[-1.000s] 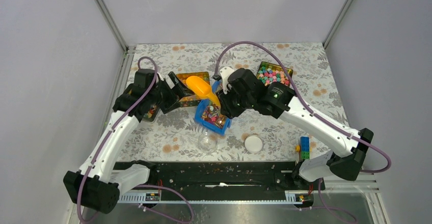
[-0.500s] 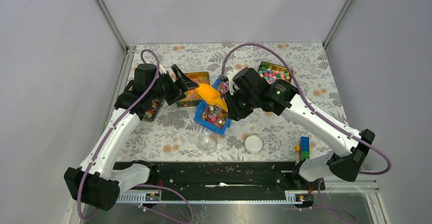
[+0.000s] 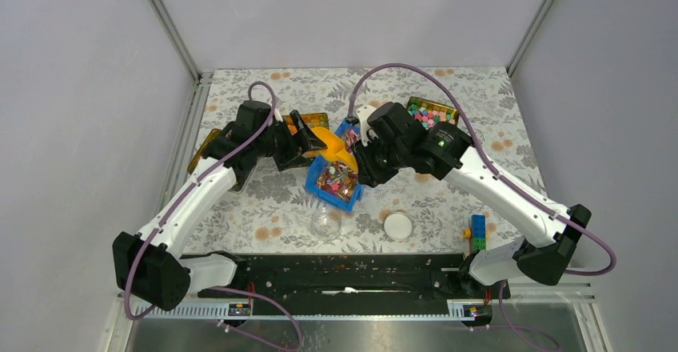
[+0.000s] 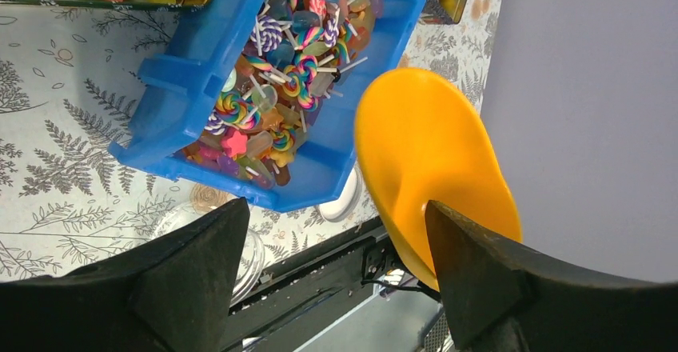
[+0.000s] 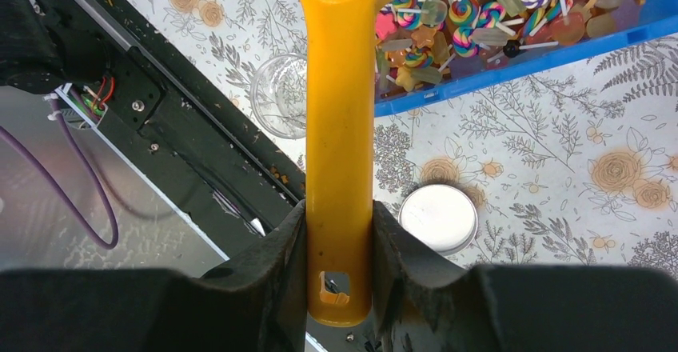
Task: Pack the candies
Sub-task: Adjust the spatula.
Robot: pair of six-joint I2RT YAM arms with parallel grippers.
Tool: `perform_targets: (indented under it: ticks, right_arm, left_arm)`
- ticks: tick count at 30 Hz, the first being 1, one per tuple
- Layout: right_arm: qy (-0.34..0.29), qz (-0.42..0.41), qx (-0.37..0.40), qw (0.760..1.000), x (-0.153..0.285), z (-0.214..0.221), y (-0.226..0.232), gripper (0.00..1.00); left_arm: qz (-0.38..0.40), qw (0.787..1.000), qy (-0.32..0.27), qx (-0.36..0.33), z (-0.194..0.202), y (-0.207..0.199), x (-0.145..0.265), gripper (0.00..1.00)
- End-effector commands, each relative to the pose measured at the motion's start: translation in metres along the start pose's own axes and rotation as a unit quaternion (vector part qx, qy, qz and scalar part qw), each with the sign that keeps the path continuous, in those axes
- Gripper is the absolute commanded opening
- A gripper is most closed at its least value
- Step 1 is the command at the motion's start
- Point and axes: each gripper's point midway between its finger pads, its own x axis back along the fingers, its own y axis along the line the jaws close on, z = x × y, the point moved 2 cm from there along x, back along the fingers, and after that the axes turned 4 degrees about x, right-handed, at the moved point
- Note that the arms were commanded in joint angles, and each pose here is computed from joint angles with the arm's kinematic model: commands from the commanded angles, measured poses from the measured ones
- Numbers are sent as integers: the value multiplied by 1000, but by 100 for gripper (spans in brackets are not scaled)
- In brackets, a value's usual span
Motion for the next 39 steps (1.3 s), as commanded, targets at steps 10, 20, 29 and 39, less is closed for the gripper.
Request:
perform_targets:
  ticks: [10, 20, 29, 39]
  right_arm:
    - [-66, 22, -13, 997, 32, -26, -7, 0]
    - [-82, 29, -31, 996, 38, -22, -13, 0]
    - [-49, 69, -41, 996, 24, 4, -32, 0]
    - [-39, 118, -87, 988, 39, 43, -67, 0]
  left_arm:
    - [-25, 999, 14, -24, 14, 14, -11, 79]
    - [-56, 997, 24, -46, 17, 27, -12, 80]
    - [-51, 995, 9, -85, 8, 21, -5, 82]
    - [-118, 986, 35, -112, -6, 61, -28, 81]
